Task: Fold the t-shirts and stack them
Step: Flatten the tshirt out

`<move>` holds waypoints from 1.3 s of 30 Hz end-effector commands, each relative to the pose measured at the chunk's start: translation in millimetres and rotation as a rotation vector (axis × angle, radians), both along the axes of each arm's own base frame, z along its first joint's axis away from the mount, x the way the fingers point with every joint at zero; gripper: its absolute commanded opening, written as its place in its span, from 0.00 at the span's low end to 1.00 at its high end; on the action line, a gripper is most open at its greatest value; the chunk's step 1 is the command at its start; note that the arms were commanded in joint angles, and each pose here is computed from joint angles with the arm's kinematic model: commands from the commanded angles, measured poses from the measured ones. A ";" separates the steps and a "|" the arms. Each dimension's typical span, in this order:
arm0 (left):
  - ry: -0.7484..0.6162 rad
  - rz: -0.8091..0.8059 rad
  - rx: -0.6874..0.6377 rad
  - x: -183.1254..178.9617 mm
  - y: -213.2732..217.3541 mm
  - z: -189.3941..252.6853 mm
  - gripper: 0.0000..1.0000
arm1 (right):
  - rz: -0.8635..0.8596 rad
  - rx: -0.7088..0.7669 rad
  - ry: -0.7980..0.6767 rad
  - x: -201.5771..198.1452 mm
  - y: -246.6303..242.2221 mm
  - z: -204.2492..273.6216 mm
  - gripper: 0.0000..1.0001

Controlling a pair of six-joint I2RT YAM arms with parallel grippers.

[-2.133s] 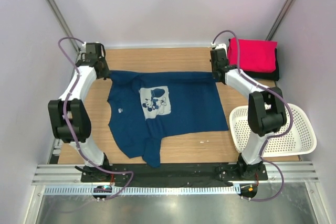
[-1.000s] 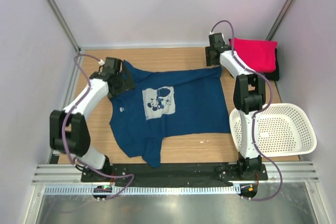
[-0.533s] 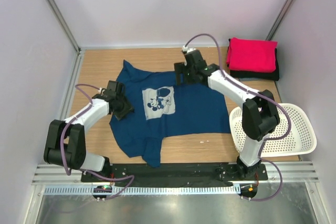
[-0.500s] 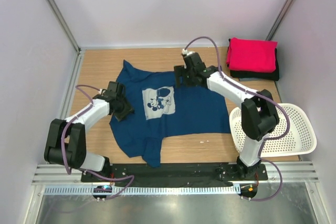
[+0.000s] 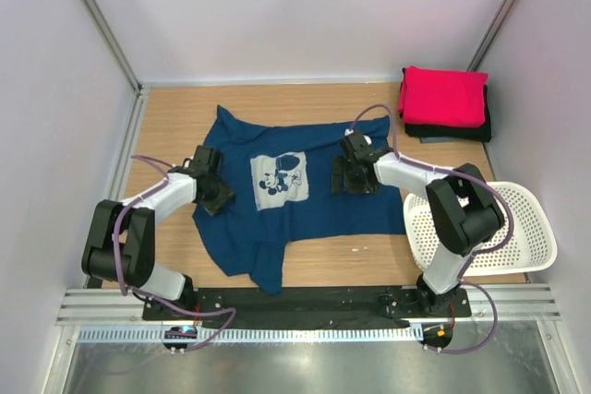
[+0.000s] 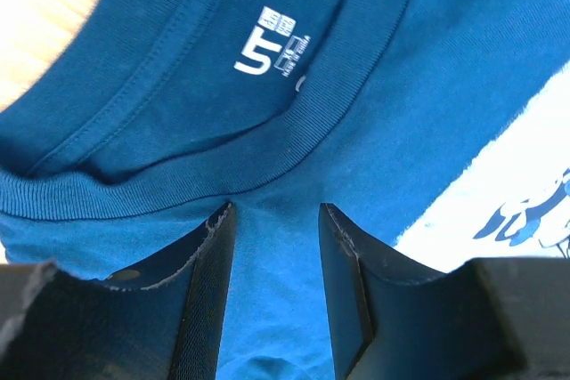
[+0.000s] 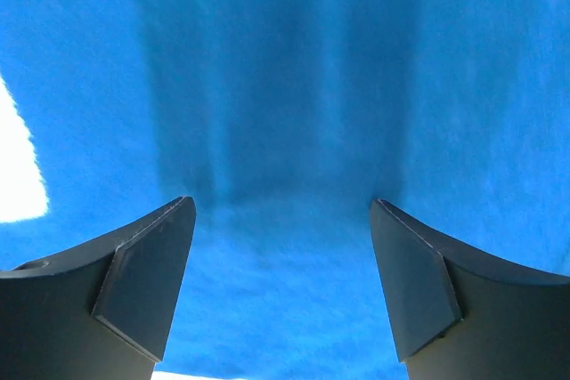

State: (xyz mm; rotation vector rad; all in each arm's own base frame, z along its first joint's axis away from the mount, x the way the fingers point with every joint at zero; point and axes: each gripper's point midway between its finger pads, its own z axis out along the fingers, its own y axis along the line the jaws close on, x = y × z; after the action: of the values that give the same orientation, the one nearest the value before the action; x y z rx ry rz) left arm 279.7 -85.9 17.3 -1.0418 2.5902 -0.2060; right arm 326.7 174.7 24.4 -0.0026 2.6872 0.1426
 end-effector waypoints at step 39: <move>-0.261 -0.065 0.134 191.0 28.7 69.6 0.50 | -0.069 0.028 -0.282 23.2 -13.4 121.1 0.85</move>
State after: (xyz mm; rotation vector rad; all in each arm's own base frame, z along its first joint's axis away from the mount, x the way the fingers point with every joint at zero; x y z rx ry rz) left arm 455.6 -55.9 78.2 -0.8253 2.4276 -0.0845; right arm 347.1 167.0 135.9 0.0601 2.4452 0.1649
